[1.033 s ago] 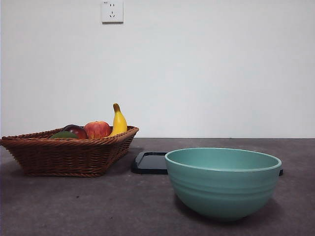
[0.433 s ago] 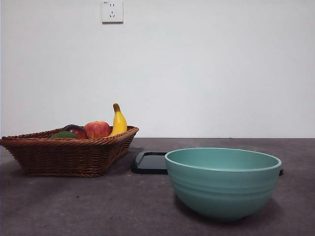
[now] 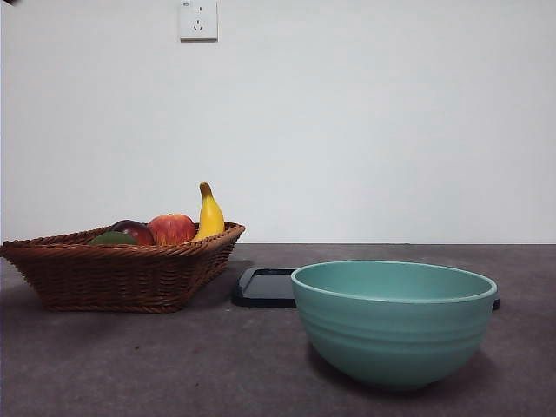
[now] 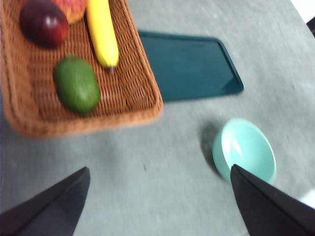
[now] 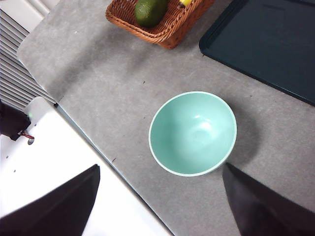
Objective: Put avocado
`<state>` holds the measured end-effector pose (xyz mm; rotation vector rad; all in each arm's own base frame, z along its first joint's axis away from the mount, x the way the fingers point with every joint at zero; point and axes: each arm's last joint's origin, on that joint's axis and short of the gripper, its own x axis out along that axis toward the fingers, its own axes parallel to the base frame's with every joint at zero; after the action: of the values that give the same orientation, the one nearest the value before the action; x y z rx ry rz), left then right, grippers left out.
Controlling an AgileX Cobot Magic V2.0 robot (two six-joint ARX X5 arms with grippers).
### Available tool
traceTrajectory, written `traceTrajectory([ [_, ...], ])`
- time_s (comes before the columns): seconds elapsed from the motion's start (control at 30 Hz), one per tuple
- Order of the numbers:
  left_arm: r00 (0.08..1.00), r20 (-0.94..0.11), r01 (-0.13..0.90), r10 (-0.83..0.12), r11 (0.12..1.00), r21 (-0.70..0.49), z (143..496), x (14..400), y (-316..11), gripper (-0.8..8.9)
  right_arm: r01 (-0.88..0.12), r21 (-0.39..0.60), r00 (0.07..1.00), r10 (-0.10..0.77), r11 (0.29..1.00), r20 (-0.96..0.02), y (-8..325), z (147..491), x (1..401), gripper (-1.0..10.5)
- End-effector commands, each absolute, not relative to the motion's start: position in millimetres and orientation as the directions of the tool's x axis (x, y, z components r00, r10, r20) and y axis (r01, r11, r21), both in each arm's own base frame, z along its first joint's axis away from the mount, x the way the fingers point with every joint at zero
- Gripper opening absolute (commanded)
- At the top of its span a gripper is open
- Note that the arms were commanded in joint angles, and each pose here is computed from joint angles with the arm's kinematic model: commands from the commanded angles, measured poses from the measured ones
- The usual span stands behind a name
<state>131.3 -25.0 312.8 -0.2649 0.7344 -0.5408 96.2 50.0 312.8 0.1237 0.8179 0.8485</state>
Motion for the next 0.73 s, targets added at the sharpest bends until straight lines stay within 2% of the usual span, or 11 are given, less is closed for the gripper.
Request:
traceTrajectory([
  [0.03, 0.628, -0.556, 0.369, -0.544, 0.838, -0.402, 322.1, 152.2, -29.4, 4.53, -0.635, 0.392, 0.391, 0.714, 0.666, -0.580, 50.9, 318.1, 97.1, 4.0],
  [0.2, 0.623, -0.597, 0.353, -0.506, 0.863, -0.362, 325.3, 189.4, -41.0, 4.53, -0.634, 0.388, 0.395, 0.712, 0.669, -0.581, 50.8, 318.2, 97.3, 4.0],
  [0.4, 0.614, -0.681, 0.303, -0.399, 0.916, -0.263, 318.7, 237.5, -62.2, 4.36, -0.633, 0.386, 0.398, 0.710, 0.670, -0.580, 50.8, 318.3, 97.4, 4.0],
  [0.53, 0.593, -0.739, 0.273, -0.320, 0.943, -0.189, 305.4, 267.0, -75.7, 4.36, -0.634, 0.386, 0.398, 0.711, 0.670, -0.580, 50.8, 318.4, 97.4, 4.0],
  [0.73, 0.546, -0.798, 0.258, -0.256, 0.957, -0.130, 277.3, 299.9, -92.2, 4.36, -0.633, 0.386, 0.398, 0.710, 0.671, -0.581, 50.8, 318.3, 97.5, 4.0],
])
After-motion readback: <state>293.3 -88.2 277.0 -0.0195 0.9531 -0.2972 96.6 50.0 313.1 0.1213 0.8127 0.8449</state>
